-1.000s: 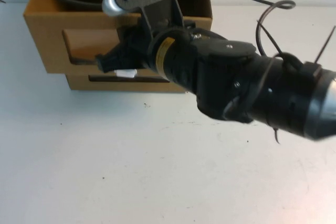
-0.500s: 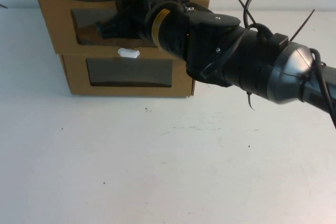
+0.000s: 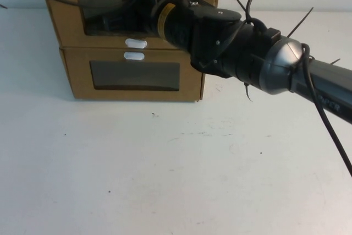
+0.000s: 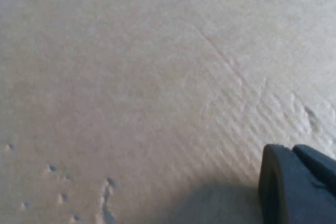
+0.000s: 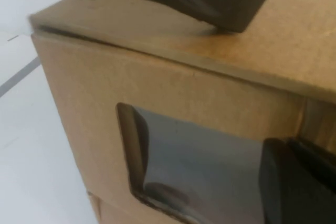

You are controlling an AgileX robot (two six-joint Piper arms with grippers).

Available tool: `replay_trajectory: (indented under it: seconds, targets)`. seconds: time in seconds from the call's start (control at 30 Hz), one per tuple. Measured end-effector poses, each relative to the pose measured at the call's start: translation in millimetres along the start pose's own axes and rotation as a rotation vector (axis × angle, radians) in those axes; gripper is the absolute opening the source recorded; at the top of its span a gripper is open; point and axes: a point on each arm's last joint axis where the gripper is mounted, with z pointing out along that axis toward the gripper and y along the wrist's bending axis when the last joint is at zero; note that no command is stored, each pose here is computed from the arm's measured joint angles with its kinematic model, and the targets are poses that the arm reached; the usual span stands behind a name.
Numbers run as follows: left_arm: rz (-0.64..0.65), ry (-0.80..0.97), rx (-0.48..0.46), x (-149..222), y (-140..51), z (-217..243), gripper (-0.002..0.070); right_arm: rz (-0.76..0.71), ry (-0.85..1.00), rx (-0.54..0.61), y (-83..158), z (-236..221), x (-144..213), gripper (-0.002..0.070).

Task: Close the shoe box
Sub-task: Close the shoe box with your right arm

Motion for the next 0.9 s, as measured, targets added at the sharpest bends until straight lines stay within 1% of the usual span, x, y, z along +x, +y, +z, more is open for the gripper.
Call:
replay_trajectory:
  seconds: [0.17, 0.37, 0.47, 0.57, 0.67, 0.73, 0.9]
  targets:
    - [-0.002, -0.002, 0.000, -0.4, -0.1, -0.4, -0.0002, 0.002, -0.006, 0.006, -6.6, 8.5, 1.9, -0.0011]
    - [-0.001, -0.004, -0.001, -0.7, -0.5, -1.4, -0.0002, 0.023, -0.012, -0.018, -6.9, 9.2, 1.4, -0.0011]
    - [0.021, -0.008, -0.012, -3.0, -4.1, -12.7, -0.0002, 0.034, -0.016, -0.023, -5.1, 1.0, -4.1, -0.0011]
    - [0.055, -0.058, -0.042, -10.8, -13.5, -41.5, -0.0002, 0.038, -0.019, -0.031, -2.4, -19.3, -13.5, -0.0011]
    - [0.096, -0.135, -0.097, -19.5, -25.1, -80.8, -0.0002, 0.050, -0.010, -0.036, -2.0, -49.0, -20.0, -0.0011]
    - [0.122, -0.190, -0.130, -23.8, -35.8, -110.6, -0.0002, 0.074, -0.008, -0.039, -2.7, -74.3, -25.0, -0.0011]
    - [0.156, -0.288, -0.162, -23.1, -62.1, -170.0, -0.0002, 0.145, -0.031, -0.008, -12.4, -145.7, -38.7, -0.0011]
